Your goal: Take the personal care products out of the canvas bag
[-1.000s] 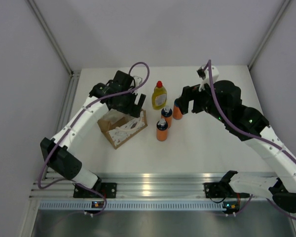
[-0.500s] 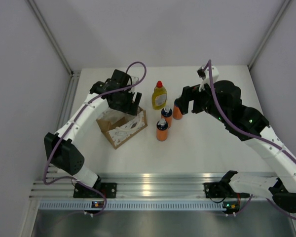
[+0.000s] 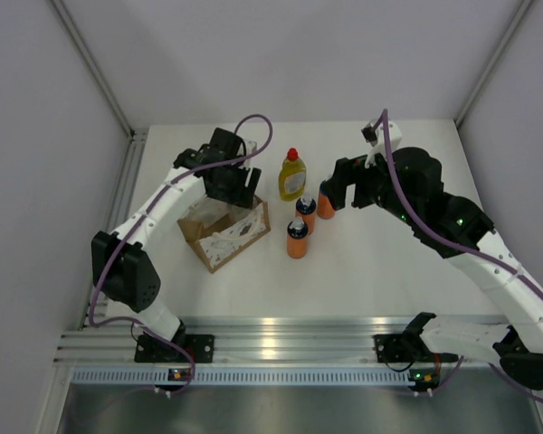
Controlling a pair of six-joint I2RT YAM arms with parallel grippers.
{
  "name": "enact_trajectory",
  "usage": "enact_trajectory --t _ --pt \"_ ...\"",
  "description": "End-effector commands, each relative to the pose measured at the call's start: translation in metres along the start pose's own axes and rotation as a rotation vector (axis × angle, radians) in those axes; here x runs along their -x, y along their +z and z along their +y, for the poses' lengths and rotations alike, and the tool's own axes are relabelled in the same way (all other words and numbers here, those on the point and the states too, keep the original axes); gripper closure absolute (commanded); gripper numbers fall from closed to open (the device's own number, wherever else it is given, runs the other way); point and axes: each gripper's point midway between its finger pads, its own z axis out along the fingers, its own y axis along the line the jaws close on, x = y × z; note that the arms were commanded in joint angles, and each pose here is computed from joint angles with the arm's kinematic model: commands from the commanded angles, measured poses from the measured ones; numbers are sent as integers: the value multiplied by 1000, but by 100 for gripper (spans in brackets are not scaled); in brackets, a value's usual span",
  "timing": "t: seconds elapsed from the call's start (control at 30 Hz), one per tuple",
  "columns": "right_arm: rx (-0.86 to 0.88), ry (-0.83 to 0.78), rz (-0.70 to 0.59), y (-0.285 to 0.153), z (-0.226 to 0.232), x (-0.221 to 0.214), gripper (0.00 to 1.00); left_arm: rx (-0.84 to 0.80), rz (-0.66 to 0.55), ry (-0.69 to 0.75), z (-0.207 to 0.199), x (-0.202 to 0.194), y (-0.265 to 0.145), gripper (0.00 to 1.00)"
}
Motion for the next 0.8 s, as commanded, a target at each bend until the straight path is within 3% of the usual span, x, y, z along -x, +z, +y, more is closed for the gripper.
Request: enact_trajectory --t 0.0,0.3,0.43,0.7,0.73,0.77 --pt "-13 17 -7 -7 -5 2 17 0 -49 19 2 11 6 27" --pt "43 -2 14 -6 4 -2 15 -7 -4 23 3 -4 31 27" --pt "107 -27 64 0 14 -16 8 -9 2 11 2 -9 41 31" --pt "70 -14 77 0 6 -27 6 17 14 -2 8 -15 51 61" --pt "69 -13 75 -1 6 -27 6 26 16 -2 9 -16 50 73" --pt "66 -11 71 -2 5 -26 5 26 13 -3 9 -16 49 78"
